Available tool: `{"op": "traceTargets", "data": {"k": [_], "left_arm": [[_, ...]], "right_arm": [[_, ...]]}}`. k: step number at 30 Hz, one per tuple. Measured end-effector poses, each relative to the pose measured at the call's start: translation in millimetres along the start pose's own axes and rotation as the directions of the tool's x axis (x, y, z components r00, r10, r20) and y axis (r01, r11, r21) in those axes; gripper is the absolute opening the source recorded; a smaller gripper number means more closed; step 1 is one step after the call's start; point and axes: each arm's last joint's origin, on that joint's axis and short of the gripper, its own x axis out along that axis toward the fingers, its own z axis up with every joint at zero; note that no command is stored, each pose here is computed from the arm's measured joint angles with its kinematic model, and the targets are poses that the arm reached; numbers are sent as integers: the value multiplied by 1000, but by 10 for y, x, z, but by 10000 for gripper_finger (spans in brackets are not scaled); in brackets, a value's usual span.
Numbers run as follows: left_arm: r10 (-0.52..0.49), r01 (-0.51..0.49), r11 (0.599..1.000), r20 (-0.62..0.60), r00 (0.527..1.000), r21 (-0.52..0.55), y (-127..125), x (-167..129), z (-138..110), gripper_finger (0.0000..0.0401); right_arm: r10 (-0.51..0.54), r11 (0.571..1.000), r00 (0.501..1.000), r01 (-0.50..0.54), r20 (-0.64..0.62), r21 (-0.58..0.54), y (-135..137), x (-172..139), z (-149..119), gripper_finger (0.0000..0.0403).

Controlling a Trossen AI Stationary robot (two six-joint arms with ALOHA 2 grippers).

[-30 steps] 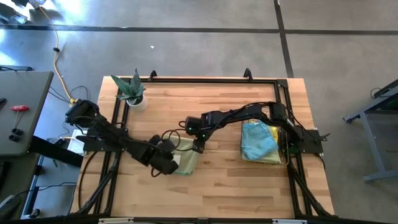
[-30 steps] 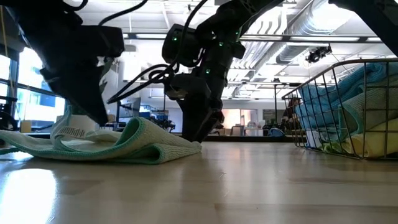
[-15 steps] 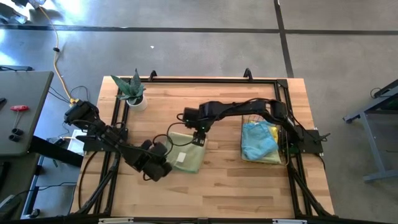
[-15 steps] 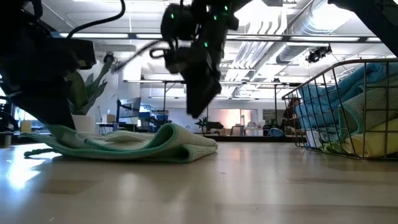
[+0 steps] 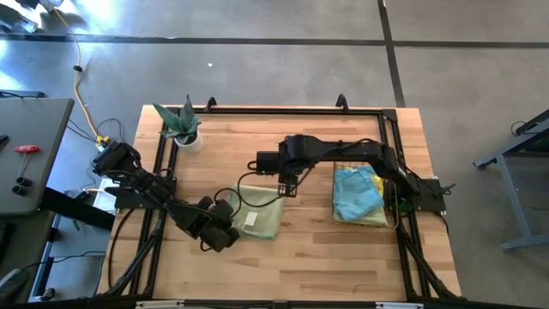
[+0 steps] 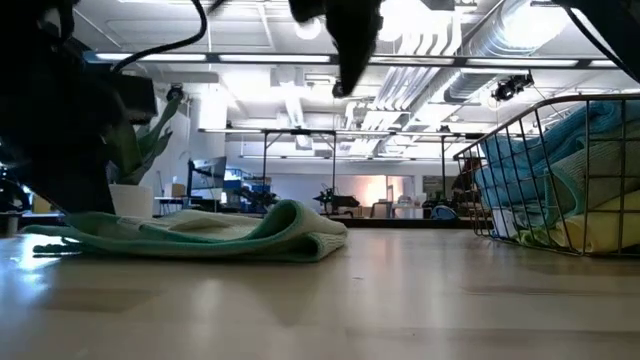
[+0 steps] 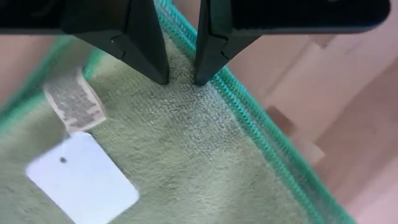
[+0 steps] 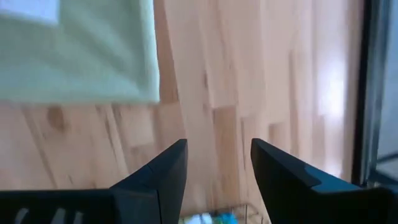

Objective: Fold microfiber towels
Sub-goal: Fold the green microfiber cloth

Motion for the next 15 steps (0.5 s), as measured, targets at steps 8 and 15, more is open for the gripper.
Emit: {"op": "traceTargets", "data": {"k": [8,15], "left_arm": [[-154,135,980,125,980,147,-189,-378,386,74],[-223,133,886,157,962,444,-228,-188,731,74]], "right_arm": [[4,1000,993,-4,114,-5,55,-430,-158,172],[15,998,984,-26,178,64,70,-687,-303,172]]}}
